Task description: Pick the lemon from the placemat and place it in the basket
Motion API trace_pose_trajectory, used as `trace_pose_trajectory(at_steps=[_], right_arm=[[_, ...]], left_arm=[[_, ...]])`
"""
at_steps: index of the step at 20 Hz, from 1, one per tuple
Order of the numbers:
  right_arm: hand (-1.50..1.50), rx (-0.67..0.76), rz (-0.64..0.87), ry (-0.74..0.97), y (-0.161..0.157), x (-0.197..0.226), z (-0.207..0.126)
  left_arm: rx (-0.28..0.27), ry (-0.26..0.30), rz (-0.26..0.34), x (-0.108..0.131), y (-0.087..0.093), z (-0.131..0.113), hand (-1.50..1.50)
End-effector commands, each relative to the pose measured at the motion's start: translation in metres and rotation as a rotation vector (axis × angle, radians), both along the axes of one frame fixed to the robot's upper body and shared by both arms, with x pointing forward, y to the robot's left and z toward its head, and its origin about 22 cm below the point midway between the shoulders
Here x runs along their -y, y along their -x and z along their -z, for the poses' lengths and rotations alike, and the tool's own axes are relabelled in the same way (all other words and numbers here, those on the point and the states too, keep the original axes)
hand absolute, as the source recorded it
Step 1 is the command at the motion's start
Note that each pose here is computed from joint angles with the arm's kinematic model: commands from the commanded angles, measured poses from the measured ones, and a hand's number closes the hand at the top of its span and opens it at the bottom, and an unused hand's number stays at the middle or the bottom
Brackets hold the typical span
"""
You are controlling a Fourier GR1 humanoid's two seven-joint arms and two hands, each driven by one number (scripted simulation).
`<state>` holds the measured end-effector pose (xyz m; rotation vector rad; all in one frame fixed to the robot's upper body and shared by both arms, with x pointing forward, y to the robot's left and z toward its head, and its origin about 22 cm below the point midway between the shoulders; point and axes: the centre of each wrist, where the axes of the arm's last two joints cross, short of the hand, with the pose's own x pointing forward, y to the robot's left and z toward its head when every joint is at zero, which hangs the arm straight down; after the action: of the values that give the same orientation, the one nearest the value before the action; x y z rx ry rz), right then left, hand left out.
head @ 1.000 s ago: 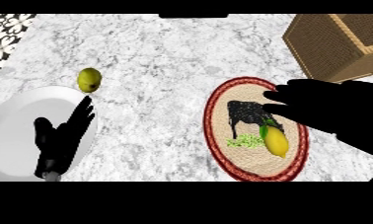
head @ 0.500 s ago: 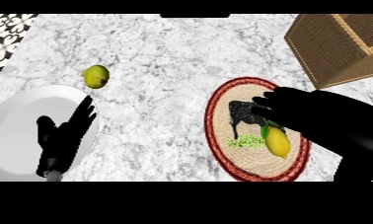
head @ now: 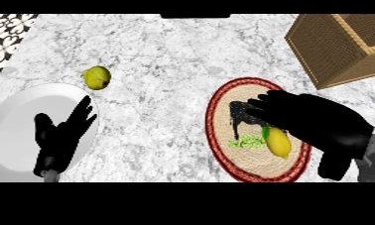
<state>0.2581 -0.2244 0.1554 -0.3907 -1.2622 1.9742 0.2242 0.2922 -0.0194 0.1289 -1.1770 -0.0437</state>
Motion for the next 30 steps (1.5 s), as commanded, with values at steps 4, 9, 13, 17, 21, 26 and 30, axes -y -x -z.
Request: trace_pose_trajectory(at_steps=[4,9,13,17,21,26,30], right_arm=[[-1.50,0.001,-0.008,-0.018,0.003,0.005,0.041],[-1.50,0.001,-0.014,-0.018,0.003,-0.005,0.047],[-1.50,0.007,-0.006,0.022,-0.008,0.004,0.053],[-1.50,-0.011,0.008,0.100,-0.006,0.004,0.073],[-1.50,0.001,0.005,0.114,-0.008,-0.014,0.086],[-1.50,-0.006,0.017,0.083,-0.008,-0.014,0.098],[-1.50,-0.005,0.004,0.111,-0.009,-0.002,0.109]], left_arm=[[-0.162,-0.010,-0.022,-0.001,0.028,0.041,0.00],[-0.175,-0.015,-0.040,-0.017,0.022,0.026,0.00],[-0.174,-0.016,-0.041,-0.012,0.019,0.028,0.00],[-0.161,0.001,-0.035,-0.001,0.035,0.042,0.00],[-0.153,-0.004,-0.031,0.005,0.009,0.034,0.00],[-0.153,-0.012,-0.035,0.000,0.020,0.036,0.00],[-0.166,-0.007,-0.037,-0.004,0.013,0.030,0.00]])
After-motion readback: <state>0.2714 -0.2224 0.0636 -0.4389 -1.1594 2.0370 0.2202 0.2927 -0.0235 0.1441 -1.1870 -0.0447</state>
